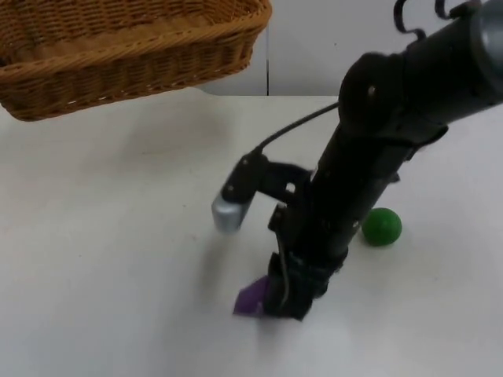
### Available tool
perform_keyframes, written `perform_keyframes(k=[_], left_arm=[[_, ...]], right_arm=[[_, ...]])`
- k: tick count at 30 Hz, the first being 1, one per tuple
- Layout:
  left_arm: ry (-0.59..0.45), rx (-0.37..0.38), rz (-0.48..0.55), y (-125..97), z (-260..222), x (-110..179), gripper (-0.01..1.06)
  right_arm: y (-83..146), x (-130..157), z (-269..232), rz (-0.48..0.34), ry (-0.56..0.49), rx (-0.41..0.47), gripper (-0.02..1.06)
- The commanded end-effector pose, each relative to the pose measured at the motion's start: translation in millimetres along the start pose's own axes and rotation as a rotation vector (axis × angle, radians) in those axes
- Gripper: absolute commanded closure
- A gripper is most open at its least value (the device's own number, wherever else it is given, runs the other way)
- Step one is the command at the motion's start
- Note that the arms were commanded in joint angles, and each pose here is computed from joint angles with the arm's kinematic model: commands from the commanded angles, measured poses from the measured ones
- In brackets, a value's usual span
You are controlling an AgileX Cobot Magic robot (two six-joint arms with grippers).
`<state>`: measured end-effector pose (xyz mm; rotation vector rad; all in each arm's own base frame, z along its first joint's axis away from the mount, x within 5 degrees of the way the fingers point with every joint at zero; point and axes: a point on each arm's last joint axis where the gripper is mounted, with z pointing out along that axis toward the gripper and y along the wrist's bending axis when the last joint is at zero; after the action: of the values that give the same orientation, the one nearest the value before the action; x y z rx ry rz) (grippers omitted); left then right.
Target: Pick up the basket with the left hand and place the triangular block into the basket with the right hand.
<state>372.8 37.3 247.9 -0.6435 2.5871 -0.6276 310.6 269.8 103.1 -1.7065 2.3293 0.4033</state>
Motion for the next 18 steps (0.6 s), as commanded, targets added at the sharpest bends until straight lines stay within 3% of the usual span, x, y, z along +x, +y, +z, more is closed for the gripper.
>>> perform_keyframes(k=[1, 6, 9, 11, 14, 18], left_arm=[[-0.026, 0.024, -0.009, -5, -7, -1, 1.04], [-0.025, 0.024, -0.009, -5, -7, -1, 1.04], [-0.025, 0.024, -0.009, -5, -7, -1, 1.04], [-0.025, 0.024, -0.009, -5, -7, -1, 1.04], [-0.025, 0.024, -0.009, -5, -7, -1, 1.04], [-0.025, 0.024, -0.009, -5, -7, -1, 1.04]], right_arm=[[4, -8, -18, 0.022, -0.031, 0.017, 1.04], [12, -16, -68, 0.106, -0.067, 0.060, 1.04], [20, -19, -115, 0.201, -0.105, 0.137, 1.04], [20, -19, -120, 0.218, -0.113, 0.146, 1.04], [31, -20, -169, 0.274, -0.209, 0.226, 1.04], [37, -22, -205, 0.277, -0.330, 0.311, 1.04]])
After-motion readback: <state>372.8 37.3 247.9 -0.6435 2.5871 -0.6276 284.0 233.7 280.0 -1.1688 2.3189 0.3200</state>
